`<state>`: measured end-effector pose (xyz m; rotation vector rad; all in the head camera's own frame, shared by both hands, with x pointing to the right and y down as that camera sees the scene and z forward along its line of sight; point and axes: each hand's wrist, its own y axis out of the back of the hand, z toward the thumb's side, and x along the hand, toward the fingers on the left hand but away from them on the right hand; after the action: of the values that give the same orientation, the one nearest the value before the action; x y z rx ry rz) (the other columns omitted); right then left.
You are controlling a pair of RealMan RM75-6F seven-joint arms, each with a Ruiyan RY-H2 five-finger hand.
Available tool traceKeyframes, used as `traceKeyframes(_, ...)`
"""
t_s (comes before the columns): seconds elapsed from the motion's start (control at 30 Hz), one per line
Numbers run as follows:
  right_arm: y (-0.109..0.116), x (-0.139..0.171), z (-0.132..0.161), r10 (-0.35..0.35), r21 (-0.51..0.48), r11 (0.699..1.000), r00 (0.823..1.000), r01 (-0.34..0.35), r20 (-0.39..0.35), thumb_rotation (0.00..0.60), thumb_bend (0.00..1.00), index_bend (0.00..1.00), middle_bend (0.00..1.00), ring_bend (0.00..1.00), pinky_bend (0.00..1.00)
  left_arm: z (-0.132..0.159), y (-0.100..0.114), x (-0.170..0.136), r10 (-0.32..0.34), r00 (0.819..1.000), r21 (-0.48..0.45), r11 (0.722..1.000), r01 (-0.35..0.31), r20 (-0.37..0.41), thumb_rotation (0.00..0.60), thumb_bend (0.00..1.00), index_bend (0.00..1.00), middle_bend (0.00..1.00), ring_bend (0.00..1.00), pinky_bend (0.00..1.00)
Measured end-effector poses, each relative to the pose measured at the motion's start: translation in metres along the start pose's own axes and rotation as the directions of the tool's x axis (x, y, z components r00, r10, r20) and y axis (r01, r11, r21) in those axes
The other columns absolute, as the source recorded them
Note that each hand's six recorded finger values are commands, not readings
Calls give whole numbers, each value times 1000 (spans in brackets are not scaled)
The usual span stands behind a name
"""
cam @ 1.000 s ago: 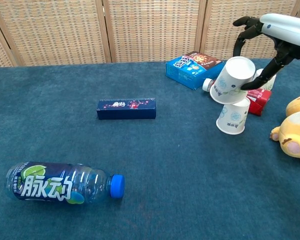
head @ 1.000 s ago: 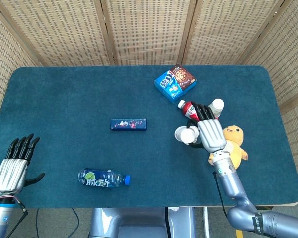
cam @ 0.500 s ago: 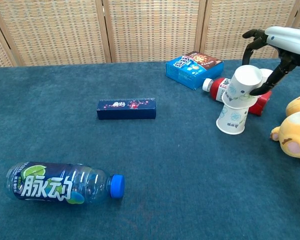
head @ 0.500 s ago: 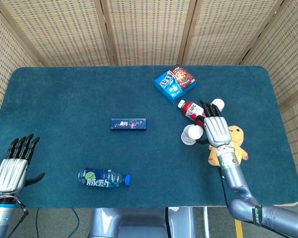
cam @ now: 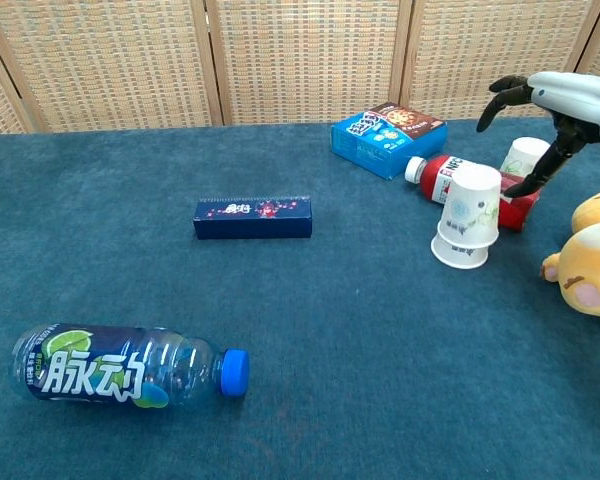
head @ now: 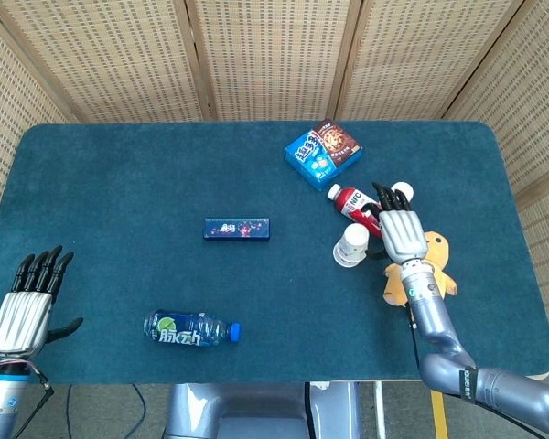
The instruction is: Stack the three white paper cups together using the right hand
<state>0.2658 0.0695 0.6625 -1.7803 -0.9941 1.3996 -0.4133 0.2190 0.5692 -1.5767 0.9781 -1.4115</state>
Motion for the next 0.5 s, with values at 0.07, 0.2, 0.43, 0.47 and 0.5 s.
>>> traceKeyframes(0.07, -1, 1, -2, 3, 2, 1000, 1000, -3, 3, 600, 196, 282, 0, 0, 0, 0, 0, 0, -2, 1000, 1, 1000, 2, 1, 600, 24, 0, 0, 0, 3)
traceKeyframes(0.2, 3, 3, -5, -3, 13, 1000, 1000, 3, 1, 600, 196, 281, 0, 0, 0, 1, 0, 0, -1, 1000, 0, 1000, 1, 2, 600, 24, 0, 0, 0, 3)
traceKeyframes(0.43, 31, -2, -8, -54, 32, 998, 999, 54, 0, 600, 195, 282, 0, 0, 0, -2, 0, 1, 1, 1000, -1, 1000, -1, -5, 600, 24, 0, 0, 0, 3)
traceKeyframes(0.47, 35, -4, -8, -58, 38, 998, 998, 58, -1, 600, 195, 281, 0, 0, 0, -2, 1, 1, 2, 1000, -3, 1000, -2, -7, 600, 24, 0, 0, 0, 4)
traceKeyframes(0.5, 41, -7, -8, -64, 47, 997, 998, 63, -1, 600, 195, 281, 0, 0, 0, -2, 1, 1, 4, 1000, -3, 1000, -4, -8, 600, 24, 0, 0, 0, 3)
